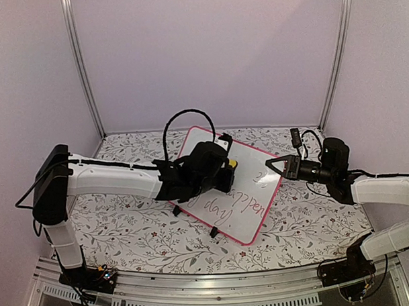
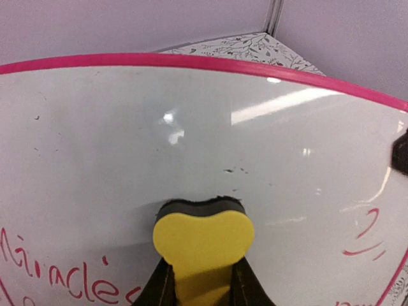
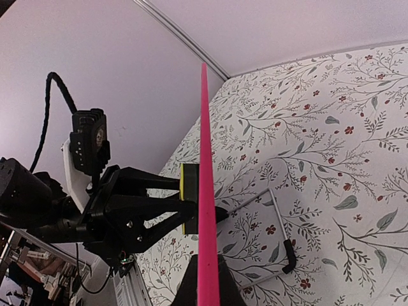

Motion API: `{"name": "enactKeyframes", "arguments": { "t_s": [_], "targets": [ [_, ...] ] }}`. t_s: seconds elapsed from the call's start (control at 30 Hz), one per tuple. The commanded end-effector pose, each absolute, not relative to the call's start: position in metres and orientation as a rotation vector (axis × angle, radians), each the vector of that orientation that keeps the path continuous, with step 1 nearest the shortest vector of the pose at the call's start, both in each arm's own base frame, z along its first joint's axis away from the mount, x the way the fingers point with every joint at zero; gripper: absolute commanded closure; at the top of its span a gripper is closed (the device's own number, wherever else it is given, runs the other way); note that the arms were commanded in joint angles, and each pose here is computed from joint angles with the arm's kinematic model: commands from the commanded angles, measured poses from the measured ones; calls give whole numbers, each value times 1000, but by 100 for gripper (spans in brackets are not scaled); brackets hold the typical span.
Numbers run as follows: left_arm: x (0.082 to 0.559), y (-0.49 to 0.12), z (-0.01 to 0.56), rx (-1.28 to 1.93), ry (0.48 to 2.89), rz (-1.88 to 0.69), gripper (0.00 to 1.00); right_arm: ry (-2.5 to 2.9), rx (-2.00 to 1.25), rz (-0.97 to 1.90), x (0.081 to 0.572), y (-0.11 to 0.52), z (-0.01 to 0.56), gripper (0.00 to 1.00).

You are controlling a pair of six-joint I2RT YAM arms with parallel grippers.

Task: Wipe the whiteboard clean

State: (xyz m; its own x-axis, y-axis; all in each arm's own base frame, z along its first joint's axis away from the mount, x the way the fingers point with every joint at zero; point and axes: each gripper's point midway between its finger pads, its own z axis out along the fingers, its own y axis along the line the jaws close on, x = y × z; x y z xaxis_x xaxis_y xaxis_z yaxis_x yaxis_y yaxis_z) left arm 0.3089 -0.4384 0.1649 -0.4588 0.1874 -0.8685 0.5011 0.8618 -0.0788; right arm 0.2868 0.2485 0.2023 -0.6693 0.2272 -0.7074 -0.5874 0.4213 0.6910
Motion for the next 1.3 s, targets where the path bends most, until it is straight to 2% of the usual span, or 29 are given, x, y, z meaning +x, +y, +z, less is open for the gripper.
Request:
{"name": "enactKeyframes", "arguments": {
  "t_s": [0.0, 0.2, 0.33, 0.77, 1.27],
  "targets": [
    [355, -368, 116, 361, 2177, -65, 100, 1982, -549, 1433, 242, 274, 176, 100],
    [366, -373, 139, 317, 2114, -98, 100, 1987, -550, 1432, 241, 274, 174, 100],
    [362, -396, 145, 385, 2086, -213, 100, 1987, -550, 1430, 241, 275, 174, 100],
    [307, -472, 139, 684, 1963, -428, 100, 1990, -554, 1429, 241, 276, 173, 100],
    [265, -500, 134, 874, 1914, -533, 100, 1987, -555, 1428, 240, 275, 174, 100]
  ]
}}
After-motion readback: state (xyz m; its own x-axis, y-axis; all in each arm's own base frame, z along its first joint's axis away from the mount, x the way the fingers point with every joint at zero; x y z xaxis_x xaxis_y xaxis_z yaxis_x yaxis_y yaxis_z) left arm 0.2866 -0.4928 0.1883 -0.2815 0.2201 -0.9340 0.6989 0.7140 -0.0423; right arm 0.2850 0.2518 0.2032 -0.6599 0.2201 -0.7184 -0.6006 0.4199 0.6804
